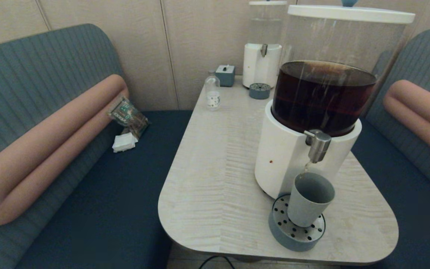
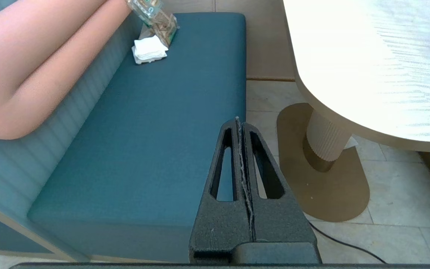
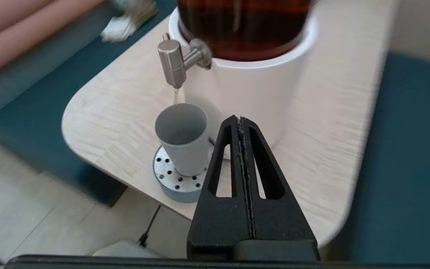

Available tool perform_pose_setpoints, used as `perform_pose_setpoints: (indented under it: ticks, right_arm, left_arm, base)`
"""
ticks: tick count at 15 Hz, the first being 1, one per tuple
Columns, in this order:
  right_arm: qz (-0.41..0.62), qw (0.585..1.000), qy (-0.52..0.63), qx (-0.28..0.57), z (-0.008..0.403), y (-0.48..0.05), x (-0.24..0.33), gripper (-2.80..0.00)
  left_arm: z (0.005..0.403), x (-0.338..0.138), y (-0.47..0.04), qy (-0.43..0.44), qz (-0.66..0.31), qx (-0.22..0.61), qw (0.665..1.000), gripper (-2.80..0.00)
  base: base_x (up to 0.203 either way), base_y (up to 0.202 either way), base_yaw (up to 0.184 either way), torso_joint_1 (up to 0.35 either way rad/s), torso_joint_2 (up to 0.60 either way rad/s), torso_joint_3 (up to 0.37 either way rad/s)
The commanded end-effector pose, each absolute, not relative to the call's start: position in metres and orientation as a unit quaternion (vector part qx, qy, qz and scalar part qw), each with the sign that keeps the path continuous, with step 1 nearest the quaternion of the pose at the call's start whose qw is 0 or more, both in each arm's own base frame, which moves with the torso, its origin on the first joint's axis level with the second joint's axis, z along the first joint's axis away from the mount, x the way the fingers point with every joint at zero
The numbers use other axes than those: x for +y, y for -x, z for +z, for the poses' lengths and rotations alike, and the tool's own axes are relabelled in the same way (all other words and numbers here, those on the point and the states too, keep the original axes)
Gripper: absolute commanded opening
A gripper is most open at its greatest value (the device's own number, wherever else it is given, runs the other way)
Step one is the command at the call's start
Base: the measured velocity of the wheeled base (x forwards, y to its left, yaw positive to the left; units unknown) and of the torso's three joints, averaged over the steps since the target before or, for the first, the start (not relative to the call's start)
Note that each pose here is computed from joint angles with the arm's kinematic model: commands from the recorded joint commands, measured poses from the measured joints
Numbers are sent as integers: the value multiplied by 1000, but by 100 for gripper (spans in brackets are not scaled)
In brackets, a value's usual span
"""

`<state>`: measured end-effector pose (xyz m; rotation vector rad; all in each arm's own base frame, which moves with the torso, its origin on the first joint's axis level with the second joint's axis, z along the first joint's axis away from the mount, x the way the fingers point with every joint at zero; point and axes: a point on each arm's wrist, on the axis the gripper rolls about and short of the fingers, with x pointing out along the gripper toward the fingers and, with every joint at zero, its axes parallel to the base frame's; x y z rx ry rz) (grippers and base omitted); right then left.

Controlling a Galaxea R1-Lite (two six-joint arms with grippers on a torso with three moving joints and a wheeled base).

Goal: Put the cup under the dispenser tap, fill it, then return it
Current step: Turn off the faucet

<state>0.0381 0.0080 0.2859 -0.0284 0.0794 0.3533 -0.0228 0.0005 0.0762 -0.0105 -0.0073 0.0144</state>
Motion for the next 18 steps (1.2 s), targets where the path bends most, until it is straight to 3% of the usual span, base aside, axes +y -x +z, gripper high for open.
perform_pose_setpoints:
  ticks: [1,7,18]
  right_arm:
    - [143,989,23,-17,282,8,7,-280]
    - [24,999,30,-29,243,44,10,-280]
    - [15,999,23,-18,194,30,12,-280]
  left_arm:
    - [76,1,23,5,7,-3,1000,-280]
    - [76,0,23,5,7,-3,1000,-280]
    - [76,1,23,5,7,-3,1000,-280]
  base:
    - [0,0,0,0,0,0]
    - [0,0,0,0,0,0]
    - [0,0,0,0,0,0]
